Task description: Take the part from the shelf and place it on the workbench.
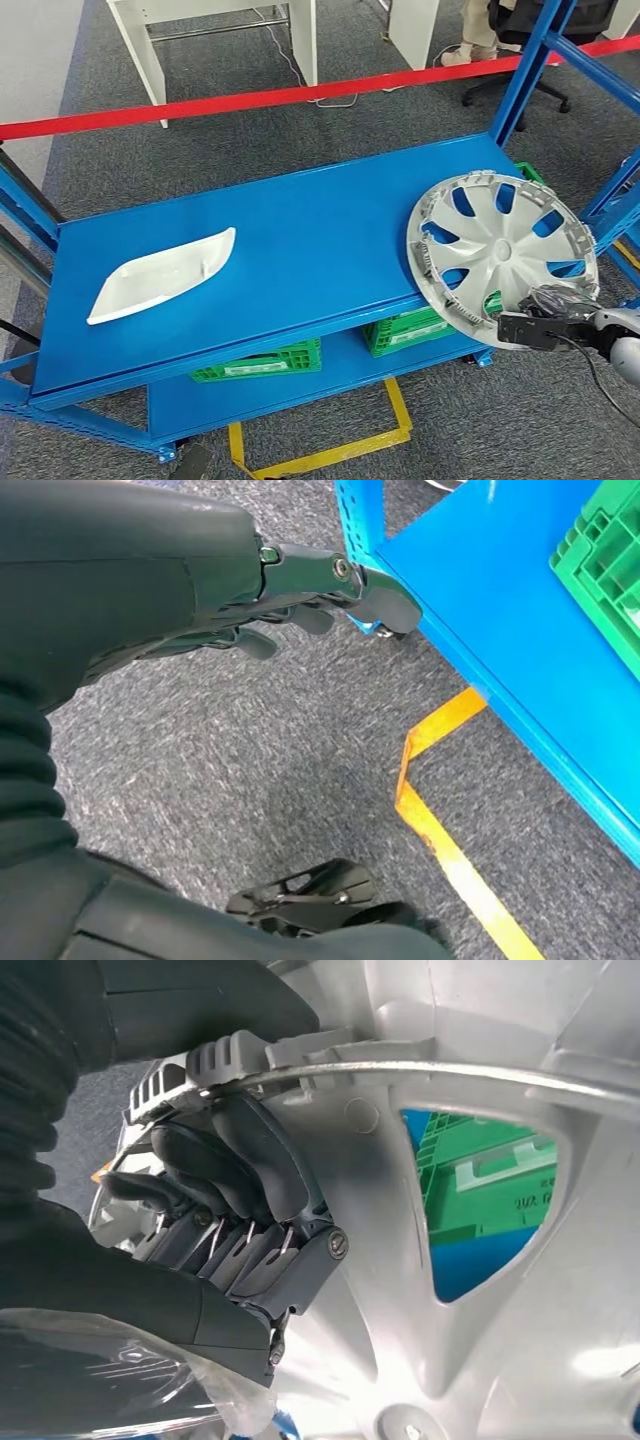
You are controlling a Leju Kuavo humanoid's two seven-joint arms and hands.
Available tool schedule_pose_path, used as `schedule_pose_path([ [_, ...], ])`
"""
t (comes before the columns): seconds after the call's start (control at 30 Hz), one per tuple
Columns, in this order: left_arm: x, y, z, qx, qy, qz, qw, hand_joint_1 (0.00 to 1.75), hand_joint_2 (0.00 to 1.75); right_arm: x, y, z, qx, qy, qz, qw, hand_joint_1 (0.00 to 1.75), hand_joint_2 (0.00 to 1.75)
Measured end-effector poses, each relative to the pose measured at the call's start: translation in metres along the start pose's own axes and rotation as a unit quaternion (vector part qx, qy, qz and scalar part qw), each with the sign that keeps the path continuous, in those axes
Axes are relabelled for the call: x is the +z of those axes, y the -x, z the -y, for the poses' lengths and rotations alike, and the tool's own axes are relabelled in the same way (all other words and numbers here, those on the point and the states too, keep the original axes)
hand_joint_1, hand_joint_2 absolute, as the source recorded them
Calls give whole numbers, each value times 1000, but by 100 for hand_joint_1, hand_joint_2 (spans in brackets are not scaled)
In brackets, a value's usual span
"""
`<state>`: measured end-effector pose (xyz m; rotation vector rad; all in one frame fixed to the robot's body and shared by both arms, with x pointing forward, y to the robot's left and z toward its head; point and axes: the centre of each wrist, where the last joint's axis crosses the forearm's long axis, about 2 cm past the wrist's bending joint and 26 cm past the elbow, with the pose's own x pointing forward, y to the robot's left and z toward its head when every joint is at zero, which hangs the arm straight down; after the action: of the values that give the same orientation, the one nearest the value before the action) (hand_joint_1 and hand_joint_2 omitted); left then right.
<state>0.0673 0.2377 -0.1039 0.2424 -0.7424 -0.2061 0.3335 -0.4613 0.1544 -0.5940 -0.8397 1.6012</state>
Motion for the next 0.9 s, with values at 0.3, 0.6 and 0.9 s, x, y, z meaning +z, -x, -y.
schedule_pose_path([
  [0.3, -1, -2, -2, -6, -22, -6, 1000, 0, 175, 3, 4, 8, 1, 19, -7, 1000, 175, 175],
  [0.6, -2, -6, 1, -8, -22, -17, 1000, 0, 175, -15, -27, 11, 62, 191, -29, 979, 175, 175],
  [0.9, -5, -10, 2, -12, -17, -16, 1000, 0, 175, -31, -68, 16, 56, 293, -5, 954, 175, 175],
])
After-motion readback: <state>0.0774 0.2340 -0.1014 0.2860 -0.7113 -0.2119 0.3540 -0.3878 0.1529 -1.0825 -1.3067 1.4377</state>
